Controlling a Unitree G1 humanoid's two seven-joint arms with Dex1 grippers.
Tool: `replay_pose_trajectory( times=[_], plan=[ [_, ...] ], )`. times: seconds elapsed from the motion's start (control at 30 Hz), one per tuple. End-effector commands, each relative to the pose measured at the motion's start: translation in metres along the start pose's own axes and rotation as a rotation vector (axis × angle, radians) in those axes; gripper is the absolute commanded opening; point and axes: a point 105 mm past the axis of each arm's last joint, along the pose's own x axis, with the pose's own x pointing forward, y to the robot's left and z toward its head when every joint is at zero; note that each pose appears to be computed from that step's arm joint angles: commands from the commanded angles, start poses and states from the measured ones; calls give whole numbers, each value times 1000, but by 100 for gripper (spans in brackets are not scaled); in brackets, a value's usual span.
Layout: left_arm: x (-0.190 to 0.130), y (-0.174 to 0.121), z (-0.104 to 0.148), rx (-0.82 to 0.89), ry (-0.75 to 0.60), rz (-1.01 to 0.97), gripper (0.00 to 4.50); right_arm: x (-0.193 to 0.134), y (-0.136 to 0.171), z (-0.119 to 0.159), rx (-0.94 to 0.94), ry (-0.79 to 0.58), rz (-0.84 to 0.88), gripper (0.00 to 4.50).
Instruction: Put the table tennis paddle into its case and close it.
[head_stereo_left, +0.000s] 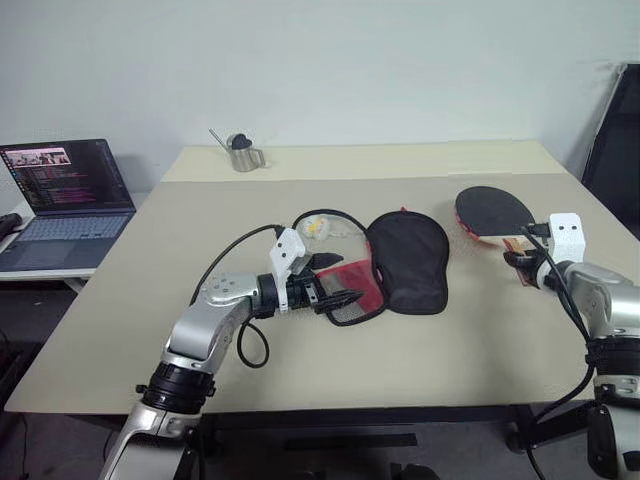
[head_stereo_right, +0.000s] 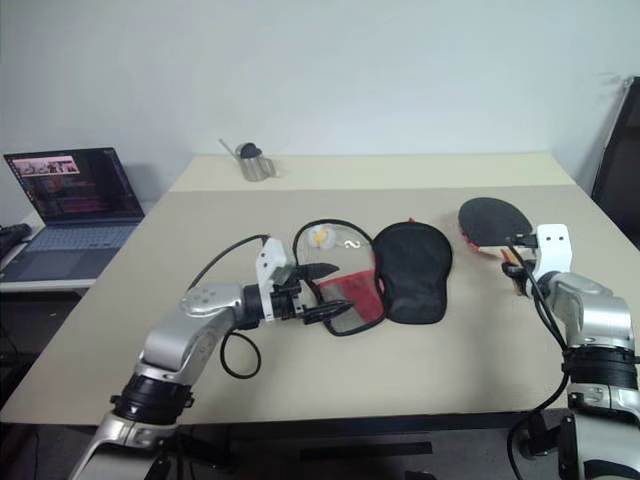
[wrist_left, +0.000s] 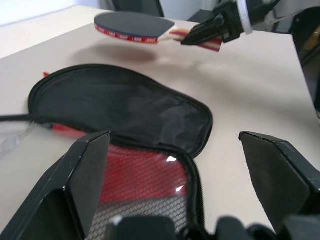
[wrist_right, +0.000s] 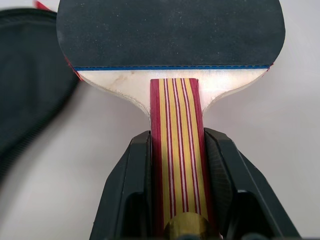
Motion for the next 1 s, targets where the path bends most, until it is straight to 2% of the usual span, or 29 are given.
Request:
replay_pose_trajectory(
  times=[0.03, 0.2, 0.43, 0.6, 0.8, 1.0],
  plan=[
    [-6, -1, 13, 53, -33, 13, 450, -12, 25, 35, -14, -111, 55, 113],
    [-9, -1, 14, 58, -31, 23, 450, -16, 72, 38, 28, -113, 135, 113],
    [-10, -2, 14, 64, -31, 31, 450, -20, 113, 35, 106, -95, 168, 113],
    [-9, -3, 15, 66, -32, 34, 450, -12, 153, 24, 158, -67, 195, 113],
    [-8, -3, 15, 66, -33, 36, 450, 0, 173, 15, 169, -55, 185, 113],
    [-10, -3, 14, 66, -29, 42, 450, 13, 163, 1, 150, -40, 114, 113]
  ],
)
